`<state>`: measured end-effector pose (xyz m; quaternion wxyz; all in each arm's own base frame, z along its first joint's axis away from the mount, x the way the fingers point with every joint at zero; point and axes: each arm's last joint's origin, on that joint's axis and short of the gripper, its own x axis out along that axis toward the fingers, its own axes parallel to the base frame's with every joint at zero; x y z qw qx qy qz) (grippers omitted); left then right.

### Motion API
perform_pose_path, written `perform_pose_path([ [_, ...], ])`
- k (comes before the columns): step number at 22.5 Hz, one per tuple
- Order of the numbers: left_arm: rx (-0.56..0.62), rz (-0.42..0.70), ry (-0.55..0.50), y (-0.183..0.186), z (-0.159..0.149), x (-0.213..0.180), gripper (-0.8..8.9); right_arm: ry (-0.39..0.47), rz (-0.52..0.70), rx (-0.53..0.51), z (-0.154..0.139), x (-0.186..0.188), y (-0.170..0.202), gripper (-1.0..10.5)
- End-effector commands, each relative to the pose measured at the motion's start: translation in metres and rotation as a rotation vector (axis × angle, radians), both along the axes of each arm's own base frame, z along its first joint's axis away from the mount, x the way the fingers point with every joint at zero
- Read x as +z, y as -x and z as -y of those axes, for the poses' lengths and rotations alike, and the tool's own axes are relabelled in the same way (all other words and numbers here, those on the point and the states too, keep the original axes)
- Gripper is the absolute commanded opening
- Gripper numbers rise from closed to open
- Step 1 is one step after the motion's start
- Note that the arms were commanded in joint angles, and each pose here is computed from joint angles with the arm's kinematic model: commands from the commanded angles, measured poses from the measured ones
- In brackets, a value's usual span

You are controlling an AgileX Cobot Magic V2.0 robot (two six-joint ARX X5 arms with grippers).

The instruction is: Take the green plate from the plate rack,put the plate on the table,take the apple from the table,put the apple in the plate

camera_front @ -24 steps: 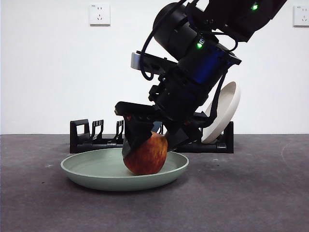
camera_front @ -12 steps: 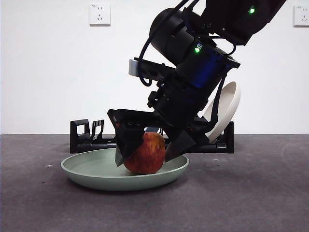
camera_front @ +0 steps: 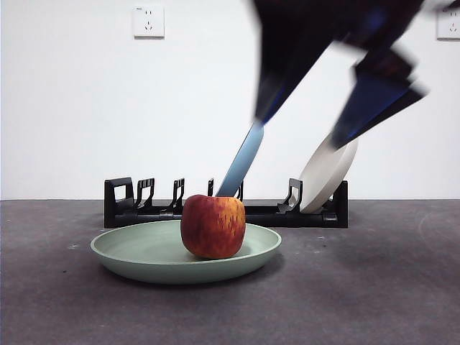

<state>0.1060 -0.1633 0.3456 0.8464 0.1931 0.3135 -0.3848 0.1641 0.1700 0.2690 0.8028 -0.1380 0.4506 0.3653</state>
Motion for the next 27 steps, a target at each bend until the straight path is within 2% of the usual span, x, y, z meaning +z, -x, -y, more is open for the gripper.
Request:
perform_pose_path([
  [1,-0.005,-0.004,-0.005,0.001,0.0,-0.001,2.83,-0.045,-0.007,0.031,0.02,0.02,0.023,5.5],
  [2,-0.004,-0.007,-0.004,0.001,0.0,-0.001,2.81,-0.076,-0.002,0.044,0.029,0.028,0.032,4.8],
  [4,-0.002,-0.014,-0.004,0.001,0.0,-0.001,2.41,-0.113,0.028,0.033,0.044,0.04,0.047,2.6],
  [6,0.001,-0.02,-0.007,0.001,0.0,-0.002,-0.29,-0.14,0.055,0.035,0.055,0.048,0.058,-0.3],
  [13,-0.011,-0.038,0.002,0.002,0.0,-0.002,-0.04,-0.169,0.069,0.018,0.064,0.054,0.066,0.0],
  [27,-0.009,-0.024,0.019,0.001,0.001,0.0,-0.04,-0.169,0.071,0.017,0.064,0.054,0.066,0.0],
])
